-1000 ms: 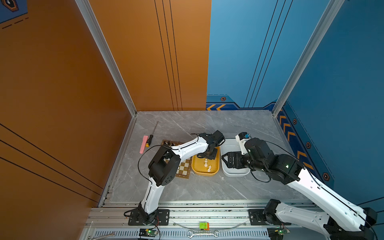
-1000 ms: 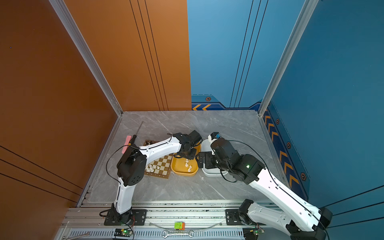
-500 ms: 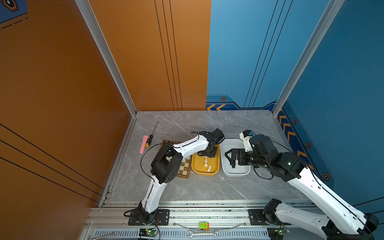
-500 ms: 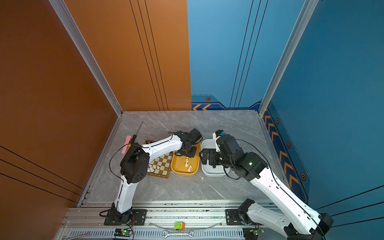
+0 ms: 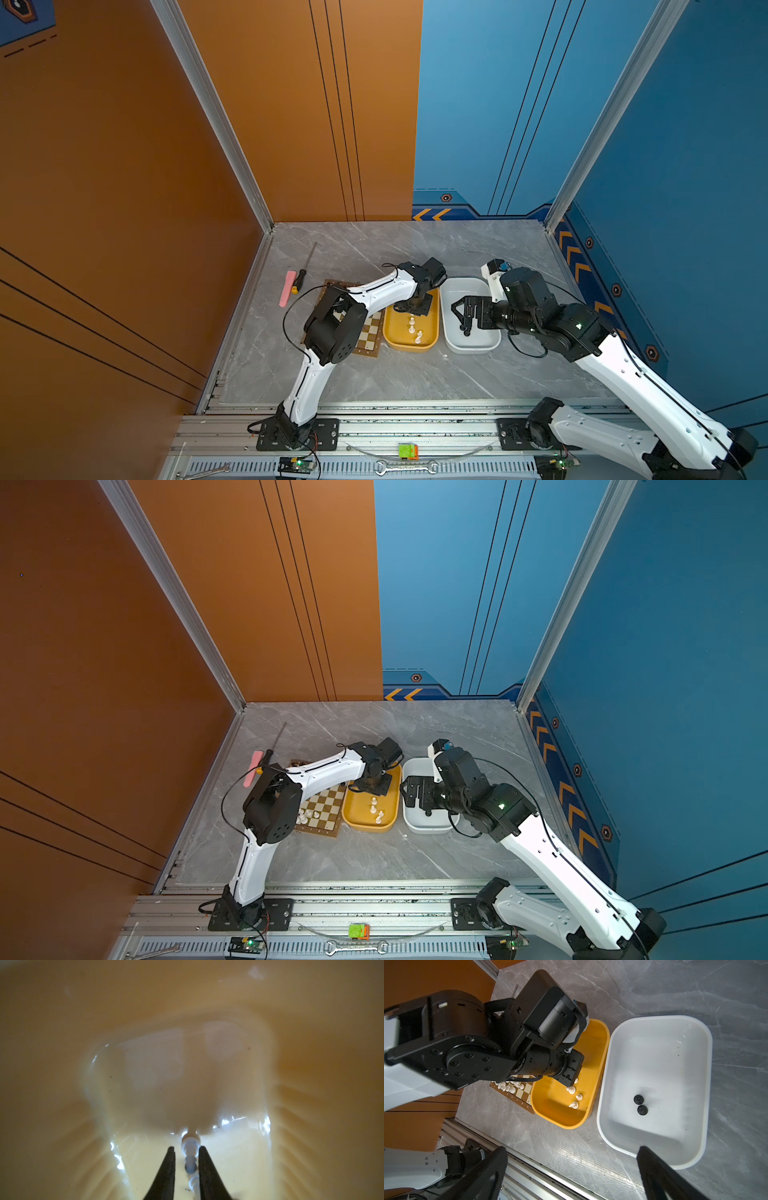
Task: Set up the chess pieces on the board
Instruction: 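Move the left gripper over the yellow tray and grasp a white pawn, then carry the white pawn from the yellow tray to the board's nearest ranks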
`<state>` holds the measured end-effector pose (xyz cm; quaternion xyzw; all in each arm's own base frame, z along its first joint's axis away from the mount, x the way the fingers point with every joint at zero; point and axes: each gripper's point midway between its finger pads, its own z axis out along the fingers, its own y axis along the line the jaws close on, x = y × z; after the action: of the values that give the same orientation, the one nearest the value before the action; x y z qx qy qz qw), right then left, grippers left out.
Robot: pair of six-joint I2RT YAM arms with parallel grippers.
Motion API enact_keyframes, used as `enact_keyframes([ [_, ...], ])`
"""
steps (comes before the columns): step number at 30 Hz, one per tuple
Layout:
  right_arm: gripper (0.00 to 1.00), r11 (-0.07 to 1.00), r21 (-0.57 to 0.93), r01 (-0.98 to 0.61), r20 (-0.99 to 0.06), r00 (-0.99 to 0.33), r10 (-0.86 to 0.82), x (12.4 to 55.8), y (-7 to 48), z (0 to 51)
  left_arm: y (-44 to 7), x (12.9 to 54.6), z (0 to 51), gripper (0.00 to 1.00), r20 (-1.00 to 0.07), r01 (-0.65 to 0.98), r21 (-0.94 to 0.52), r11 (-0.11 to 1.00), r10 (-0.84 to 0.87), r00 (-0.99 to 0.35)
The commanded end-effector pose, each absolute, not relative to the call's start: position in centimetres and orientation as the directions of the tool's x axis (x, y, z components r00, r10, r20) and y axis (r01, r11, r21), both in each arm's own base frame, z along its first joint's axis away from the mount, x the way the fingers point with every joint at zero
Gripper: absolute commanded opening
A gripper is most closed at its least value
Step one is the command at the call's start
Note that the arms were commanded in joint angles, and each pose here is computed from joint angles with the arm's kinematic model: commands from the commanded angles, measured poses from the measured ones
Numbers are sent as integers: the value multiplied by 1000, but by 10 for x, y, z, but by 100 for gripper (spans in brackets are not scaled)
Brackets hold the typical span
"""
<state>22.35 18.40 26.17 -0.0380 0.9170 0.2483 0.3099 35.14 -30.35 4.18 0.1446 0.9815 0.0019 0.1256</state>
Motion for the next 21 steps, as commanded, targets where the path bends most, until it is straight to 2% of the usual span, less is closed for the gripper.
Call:
enact_keyframes([
  [1, 100, 884, 416, -213, -566, -822, 68, 220, 180, 252, -301, 349, 35, 22, -206, 295, 38, 955, 296, -933],
  [12, 100, 885, 418, -205, -565, -821, 76, 218, 178, 252, -304, 352, 38, 7, -212, 300, 32, 953, 300, -930],
  [21, 100, 883, 418, -215, -565, -822, 67, 220, 181, 251, -298, 354, 93, 3, -286, 297, 28, 954, 293, -912],
])
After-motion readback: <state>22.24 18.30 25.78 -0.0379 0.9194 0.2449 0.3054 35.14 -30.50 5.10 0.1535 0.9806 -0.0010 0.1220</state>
